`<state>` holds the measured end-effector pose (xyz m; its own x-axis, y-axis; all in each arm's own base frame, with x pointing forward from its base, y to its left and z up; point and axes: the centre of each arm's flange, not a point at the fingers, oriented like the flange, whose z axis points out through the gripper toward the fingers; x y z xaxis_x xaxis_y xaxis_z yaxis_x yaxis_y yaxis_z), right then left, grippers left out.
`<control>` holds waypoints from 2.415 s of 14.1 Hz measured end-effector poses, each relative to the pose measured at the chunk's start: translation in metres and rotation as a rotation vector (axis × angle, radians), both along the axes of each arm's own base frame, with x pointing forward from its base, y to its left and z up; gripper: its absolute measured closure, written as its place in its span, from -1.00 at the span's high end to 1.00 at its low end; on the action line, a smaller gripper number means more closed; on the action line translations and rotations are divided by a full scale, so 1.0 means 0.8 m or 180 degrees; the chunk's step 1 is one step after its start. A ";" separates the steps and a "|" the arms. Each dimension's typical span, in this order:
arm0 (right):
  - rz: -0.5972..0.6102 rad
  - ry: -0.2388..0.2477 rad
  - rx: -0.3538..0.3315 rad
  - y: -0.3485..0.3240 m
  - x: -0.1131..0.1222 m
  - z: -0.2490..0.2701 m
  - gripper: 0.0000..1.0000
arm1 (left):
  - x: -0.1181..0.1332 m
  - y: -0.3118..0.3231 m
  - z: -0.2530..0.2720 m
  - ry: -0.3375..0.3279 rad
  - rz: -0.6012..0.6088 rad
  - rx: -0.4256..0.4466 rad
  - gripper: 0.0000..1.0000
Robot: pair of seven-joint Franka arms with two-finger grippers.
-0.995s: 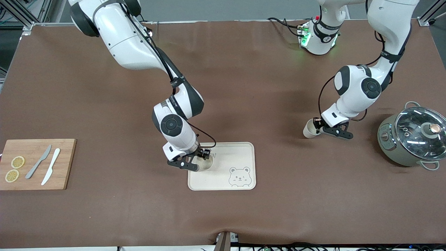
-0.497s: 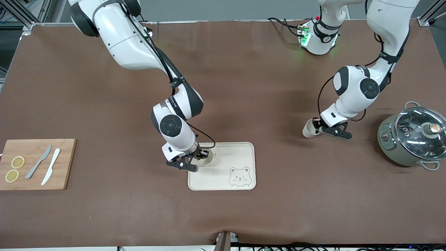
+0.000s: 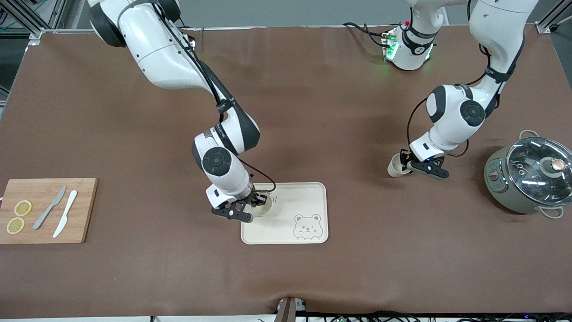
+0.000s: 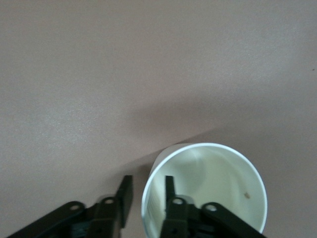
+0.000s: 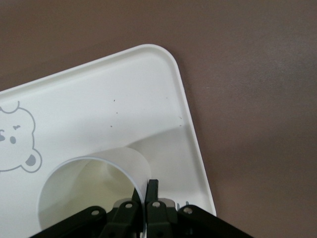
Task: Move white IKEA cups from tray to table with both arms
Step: 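Open the left gripper by the pot while the right gripper carries its cup, then set the cup beside the cutting board and open the right gripper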
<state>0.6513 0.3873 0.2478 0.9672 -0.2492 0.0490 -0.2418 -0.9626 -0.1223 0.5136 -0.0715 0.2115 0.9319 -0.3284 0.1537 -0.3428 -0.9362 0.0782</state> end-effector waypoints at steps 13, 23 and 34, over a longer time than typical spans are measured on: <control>0.0922 0.0349 -0.0126 -0.256 0.021 0.245 -0.93 | 0.094 -0.002 0.255 0.0207 0.0790 -0.0055 1.00; 0.1653 0.0071 -0.0184 -0.464 0.013 0.131 -0.93 | 0.134 -0.016 0.497 0.0194 0.0843 0.0232 1.00; 0.1730 -0.0177 -0.0314 -0.489 0.001 -0.011 -0.93 | 0.135 0.000 0.498 0.0217 0.0829 0.0374 1.00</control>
<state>0.6521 -0.0039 0.2390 0.9506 0.2935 0.1016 0.2972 -0.9545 -0.0237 0.6219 -0.0716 0.6102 0.9941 -0.0885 0.0630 -0.0873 -0.9960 -0.0213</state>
